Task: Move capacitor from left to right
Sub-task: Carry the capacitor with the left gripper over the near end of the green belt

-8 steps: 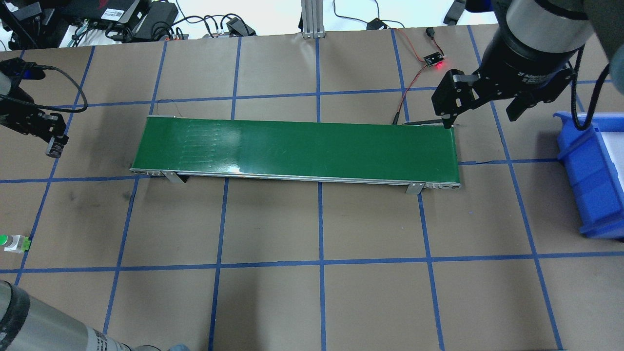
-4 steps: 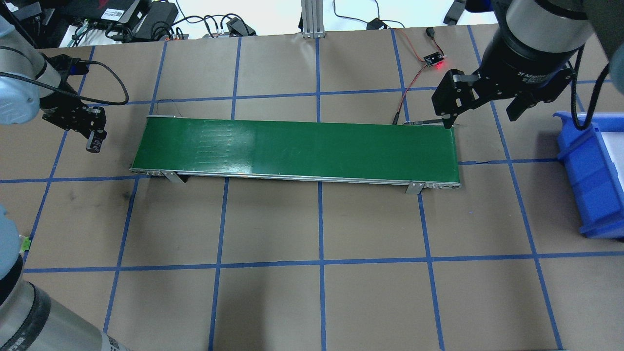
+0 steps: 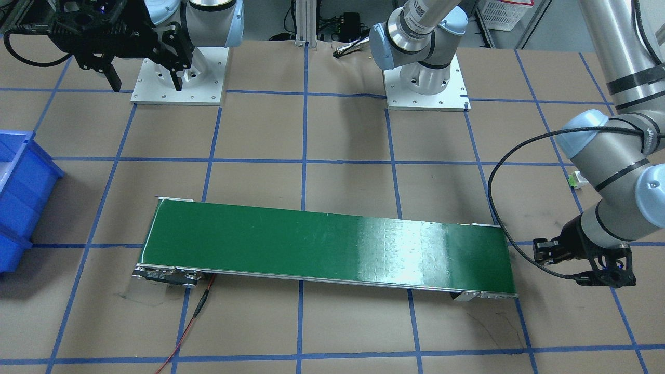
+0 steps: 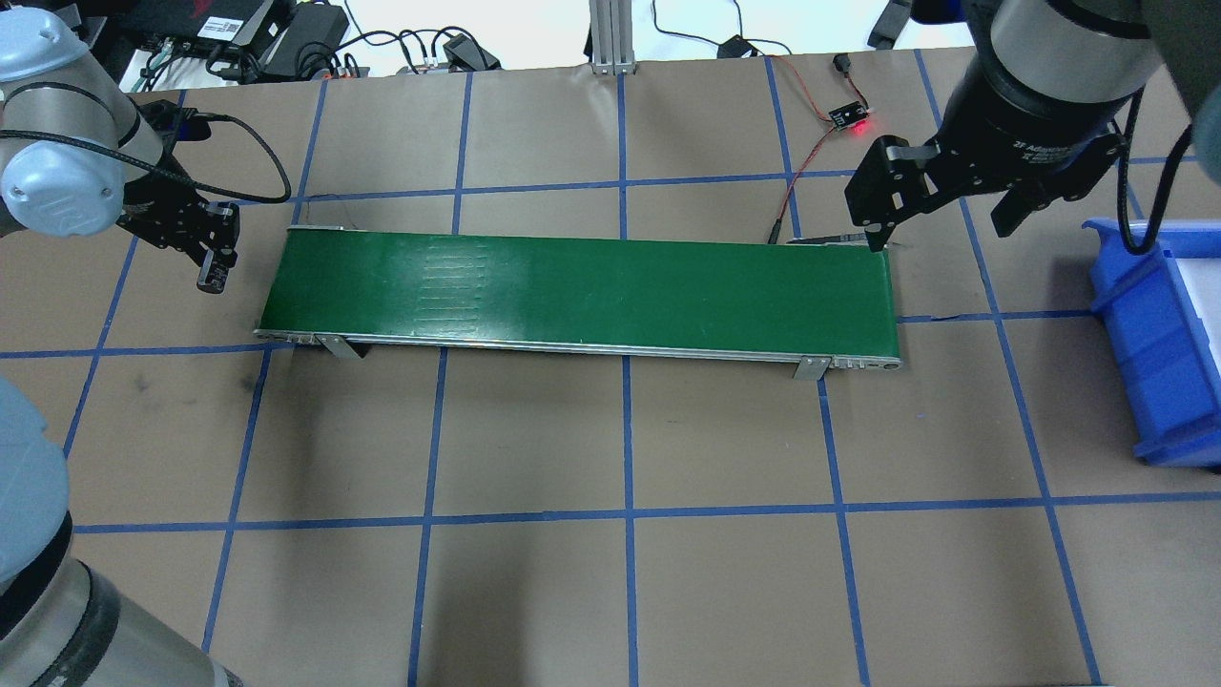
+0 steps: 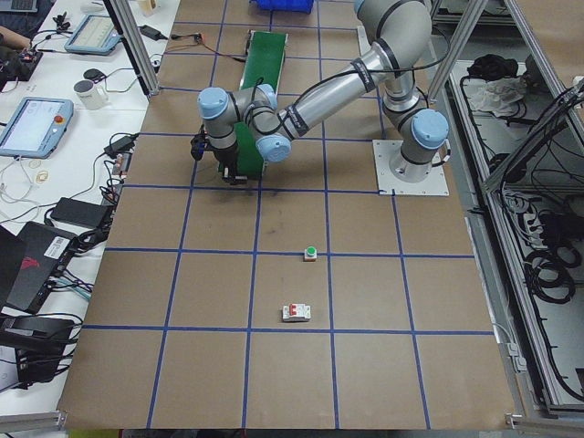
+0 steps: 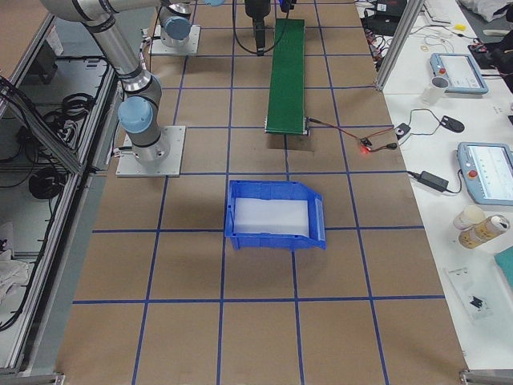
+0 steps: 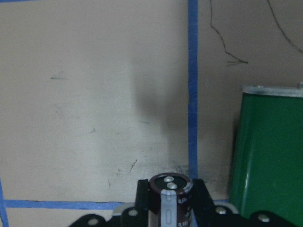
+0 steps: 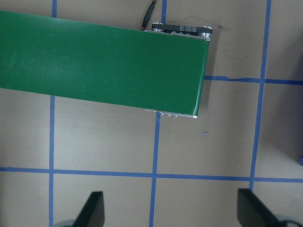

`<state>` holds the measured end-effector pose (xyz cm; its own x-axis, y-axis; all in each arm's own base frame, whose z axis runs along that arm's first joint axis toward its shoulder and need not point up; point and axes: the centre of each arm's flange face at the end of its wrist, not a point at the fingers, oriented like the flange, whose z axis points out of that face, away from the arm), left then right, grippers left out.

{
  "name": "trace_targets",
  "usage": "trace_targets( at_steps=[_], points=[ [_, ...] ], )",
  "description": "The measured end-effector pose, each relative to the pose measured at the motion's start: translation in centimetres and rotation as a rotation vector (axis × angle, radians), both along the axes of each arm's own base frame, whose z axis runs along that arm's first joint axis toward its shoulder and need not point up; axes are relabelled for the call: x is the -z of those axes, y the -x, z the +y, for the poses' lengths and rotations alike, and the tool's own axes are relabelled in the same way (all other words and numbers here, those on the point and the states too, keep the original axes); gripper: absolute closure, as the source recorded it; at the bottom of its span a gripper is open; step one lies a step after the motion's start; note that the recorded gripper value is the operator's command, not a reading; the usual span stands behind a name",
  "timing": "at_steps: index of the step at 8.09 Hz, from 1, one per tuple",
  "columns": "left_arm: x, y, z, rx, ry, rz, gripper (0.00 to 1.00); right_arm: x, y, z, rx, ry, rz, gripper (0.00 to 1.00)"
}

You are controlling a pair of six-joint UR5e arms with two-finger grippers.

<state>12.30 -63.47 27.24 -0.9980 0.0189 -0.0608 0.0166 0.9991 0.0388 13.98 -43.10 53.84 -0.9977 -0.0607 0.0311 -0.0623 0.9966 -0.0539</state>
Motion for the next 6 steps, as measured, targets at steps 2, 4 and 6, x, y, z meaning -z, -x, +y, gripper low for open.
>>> trace_targets(
  at_steps=[2,4,6],
  points=[
    [0.0,1.5,-0.2,-0.003,-0.002,-0.004,1.0,0.0,0.0,0.0,0.0,0.0,0.001,0.0],
    [-0.1,4.5,-0.6,-0.02,-0.001,-0.006,1.0,0.1,0.0,0.0,0.001,-0.002,0.0,0.0],
    [-0.2,6.1,-0.9,-0.038,0.002,-0.007,1.0,0.1,0.0,-0.1,0.002,-0.003,-0.001,0.0]
  ],
)
